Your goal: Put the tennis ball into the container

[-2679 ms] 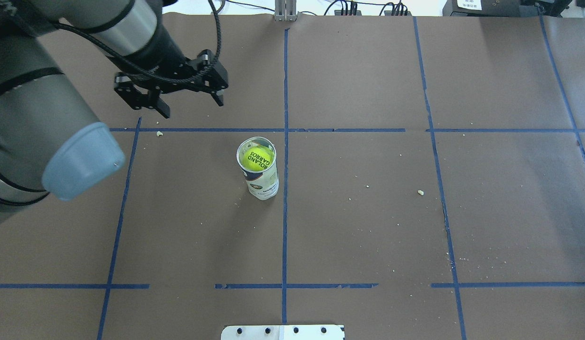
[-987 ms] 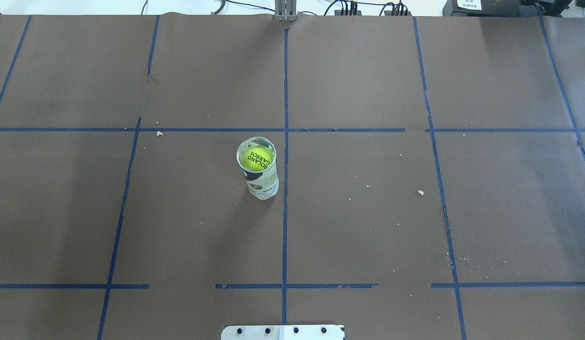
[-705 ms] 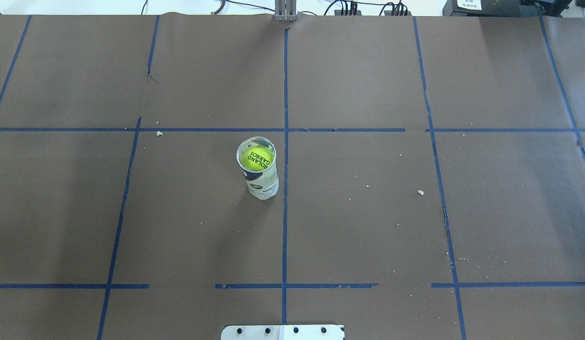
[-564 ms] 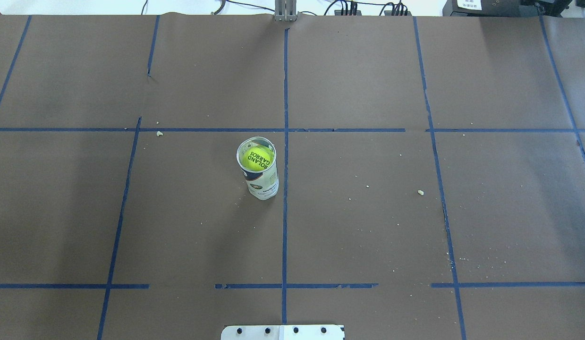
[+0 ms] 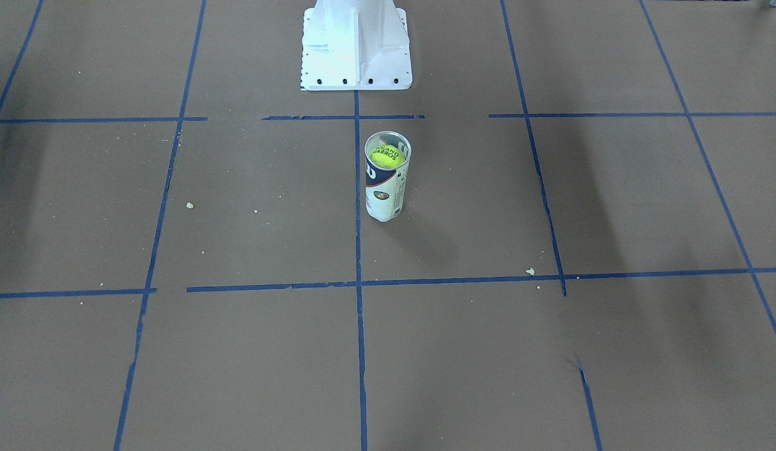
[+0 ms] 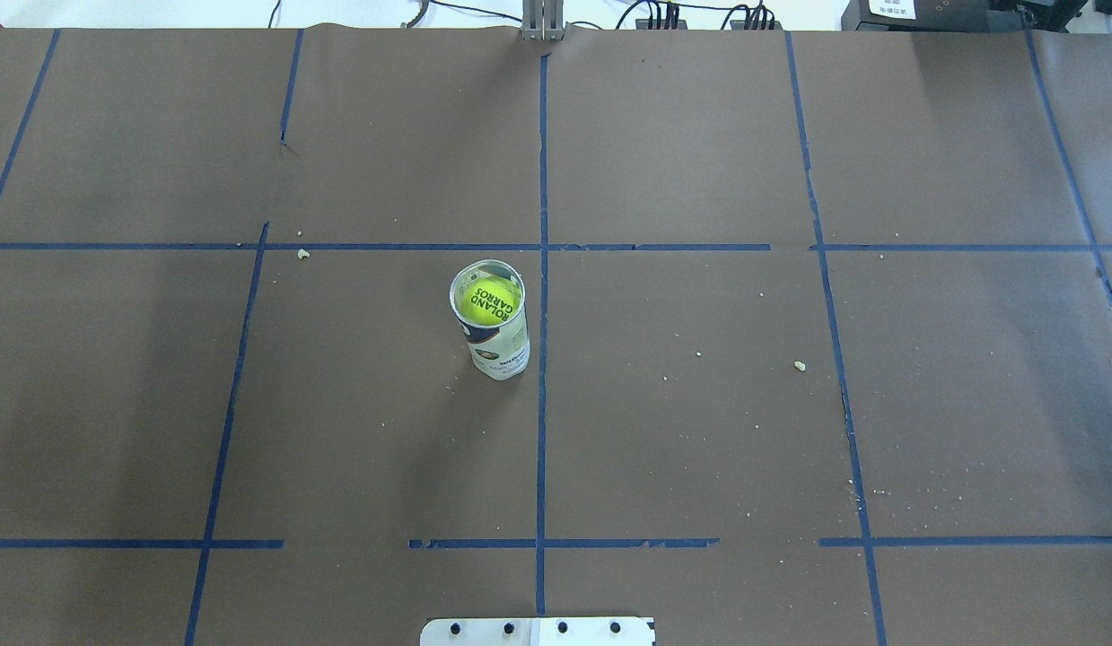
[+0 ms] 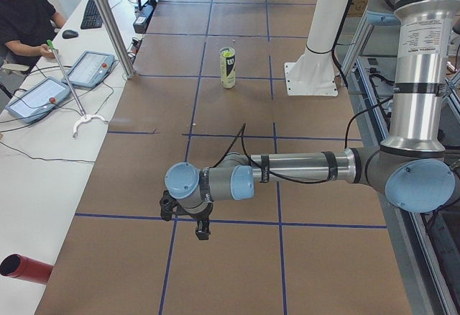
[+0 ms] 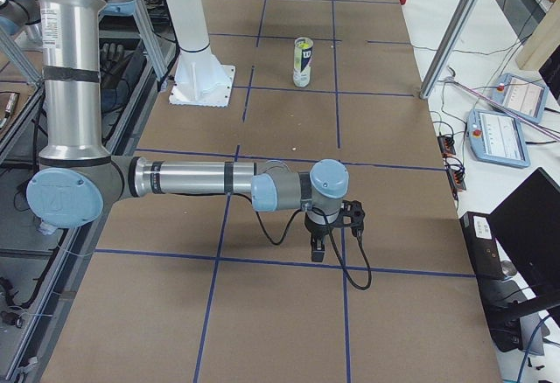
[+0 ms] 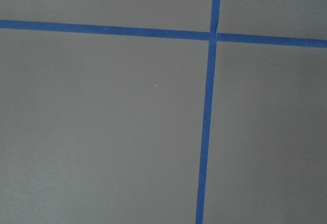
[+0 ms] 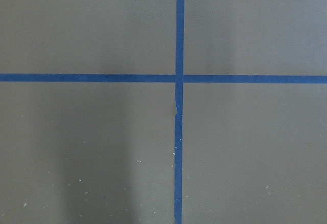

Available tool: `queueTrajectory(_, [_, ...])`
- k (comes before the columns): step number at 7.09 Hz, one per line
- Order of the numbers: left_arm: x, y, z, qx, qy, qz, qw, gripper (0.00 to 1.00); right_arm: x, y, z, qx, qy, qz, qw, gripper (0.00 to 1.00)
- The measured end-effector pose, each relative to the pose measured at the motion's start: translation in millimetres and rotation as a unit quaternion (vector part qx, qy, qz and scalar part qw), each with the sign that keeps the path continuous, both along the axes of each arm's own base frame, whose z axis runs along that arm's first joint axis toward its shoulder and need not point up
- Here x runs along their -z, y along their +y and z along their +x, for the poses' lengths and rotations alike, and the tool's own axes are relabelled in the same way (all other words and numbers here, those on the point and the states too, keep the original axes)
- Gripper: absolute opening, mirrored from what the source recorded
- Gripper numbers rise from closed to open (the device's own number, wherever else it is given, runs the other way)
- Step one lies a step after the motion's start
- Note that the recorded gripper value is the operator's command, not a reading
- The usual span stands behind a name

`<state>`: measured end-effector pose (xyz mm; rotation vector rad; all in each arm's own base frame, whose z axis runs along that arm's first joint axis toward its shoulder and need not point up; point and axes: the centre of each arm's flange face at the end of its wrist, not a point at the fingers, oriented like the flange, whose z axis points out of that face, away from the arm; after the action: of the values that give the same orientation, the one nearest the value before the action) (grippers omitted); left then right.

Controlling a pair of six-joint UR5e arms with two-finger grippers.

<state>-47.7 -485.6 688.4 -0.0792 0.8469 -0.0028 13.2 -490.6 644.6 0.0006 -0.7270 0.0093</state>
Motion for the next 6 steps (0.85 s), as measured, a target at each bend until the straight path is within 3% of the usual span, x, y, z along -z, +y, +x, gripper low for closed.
queueTrajectory(6, [10.4, -4.7, -0.4, 0.002, -0.003, 0.018, 0.9998, 1.0, 0.0, 0.0, 0.0, 0.0, 0.0, 0.0, 1.0, 1.0])
